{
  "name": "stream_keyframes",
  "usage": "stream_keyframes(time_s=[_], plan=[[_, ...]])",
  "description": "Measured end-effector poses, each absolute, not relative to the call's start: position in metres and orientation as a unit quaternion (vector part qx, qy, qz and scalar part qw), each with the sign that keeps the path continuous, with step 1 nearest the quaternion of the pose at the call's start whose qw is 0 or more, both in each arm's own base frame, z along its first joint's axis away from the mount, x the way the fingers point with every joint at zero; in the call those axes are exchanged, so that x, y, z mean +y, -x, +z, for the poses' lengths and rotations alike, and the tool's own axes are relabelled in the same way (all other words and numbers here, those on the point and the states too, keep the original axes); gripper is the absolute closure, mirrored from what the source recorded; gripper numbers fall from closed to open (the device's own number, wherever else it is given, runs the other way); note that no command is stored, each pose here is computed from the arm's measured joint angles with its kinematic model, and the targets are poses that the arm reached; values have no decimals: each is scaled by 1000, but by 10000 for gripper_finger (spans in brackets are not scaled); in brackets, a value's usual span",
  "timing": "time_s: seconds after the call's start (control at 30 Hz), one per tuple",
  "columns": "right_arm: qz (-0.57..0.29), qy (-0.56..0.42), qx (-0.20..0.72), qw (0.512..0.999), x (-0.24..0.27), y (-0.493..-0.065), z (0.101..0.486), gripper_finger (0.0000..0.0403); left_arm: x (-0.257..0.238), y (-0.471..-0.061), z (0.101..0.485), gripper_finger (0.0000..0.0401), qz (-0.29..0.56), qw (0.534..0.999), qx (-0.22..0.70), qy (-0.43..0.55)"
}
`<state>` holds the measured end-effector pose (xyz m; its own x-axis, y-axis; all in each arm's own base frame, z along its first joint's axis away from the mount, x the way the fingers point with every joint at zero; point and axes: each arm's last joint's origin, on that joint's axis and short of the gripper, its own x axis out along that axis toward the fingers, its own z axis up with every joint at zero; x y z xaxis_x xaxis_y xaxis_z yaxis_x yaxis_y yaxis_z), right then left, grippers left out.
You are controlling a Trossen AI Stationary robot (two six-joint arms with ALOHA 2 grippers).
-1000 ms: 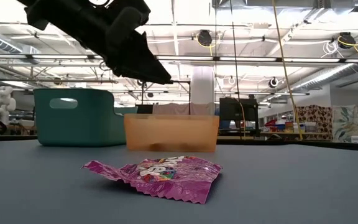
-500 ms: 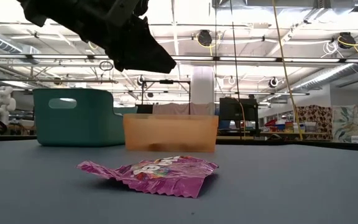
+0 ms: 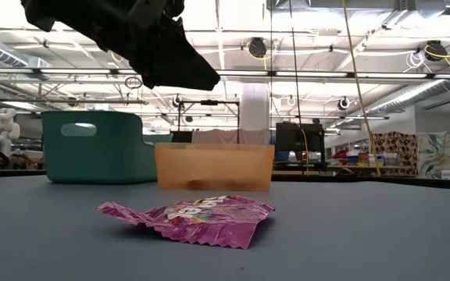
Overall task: Sort candy
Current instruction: Put the violet candy into the orange bin
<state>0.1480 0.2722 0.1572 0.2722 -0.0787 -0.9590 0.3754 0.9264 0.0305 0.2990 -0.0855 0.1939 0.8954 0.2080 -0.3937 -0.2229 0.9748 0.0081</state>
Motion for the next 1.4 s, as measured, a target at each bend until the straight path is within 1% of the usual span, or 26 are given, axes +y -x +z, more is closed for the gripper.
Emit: stream_keyframes(time_s=[0.07,0.17,0.23,0.43,0.53,0.6,0.87,1.03,1.3,1.4], plan=[[-141,-134,584,788,274,-148,157,127,-86,-299,194,253,109,974,200,18],[-147,-157,579,786,275,-149,157,119,-87,-299,194,253,108,974,200,18],[-142,-172,577,786,279,-151,154,121,-87,-299,194,253,108,974,200,18],[-148,-162,604,766,285,-152,135,147,-87,-299,194,253,107,974,198,19],[-147,-161,612,760,286,-152,132,173,-87,-299,194,253,107,974,198,19],[-147,-163,612,760,287,-152,132,198,-87,-299,194,253,107,974,198,19],[-141,-174,608,762,288,-153,133,327,-87,-299,194,253,107,974,197,19],[-137,-181,595,771,290,-154,133,392,-87,-299,194,253,107,974,198,19],[-142,-207,588,769,288,-153,141,400,-87,-299,194,253,107,974,198,19],[-146,-210,565,785,284,-154,149,401,-87,-299,194,253,107,974,198,19]])
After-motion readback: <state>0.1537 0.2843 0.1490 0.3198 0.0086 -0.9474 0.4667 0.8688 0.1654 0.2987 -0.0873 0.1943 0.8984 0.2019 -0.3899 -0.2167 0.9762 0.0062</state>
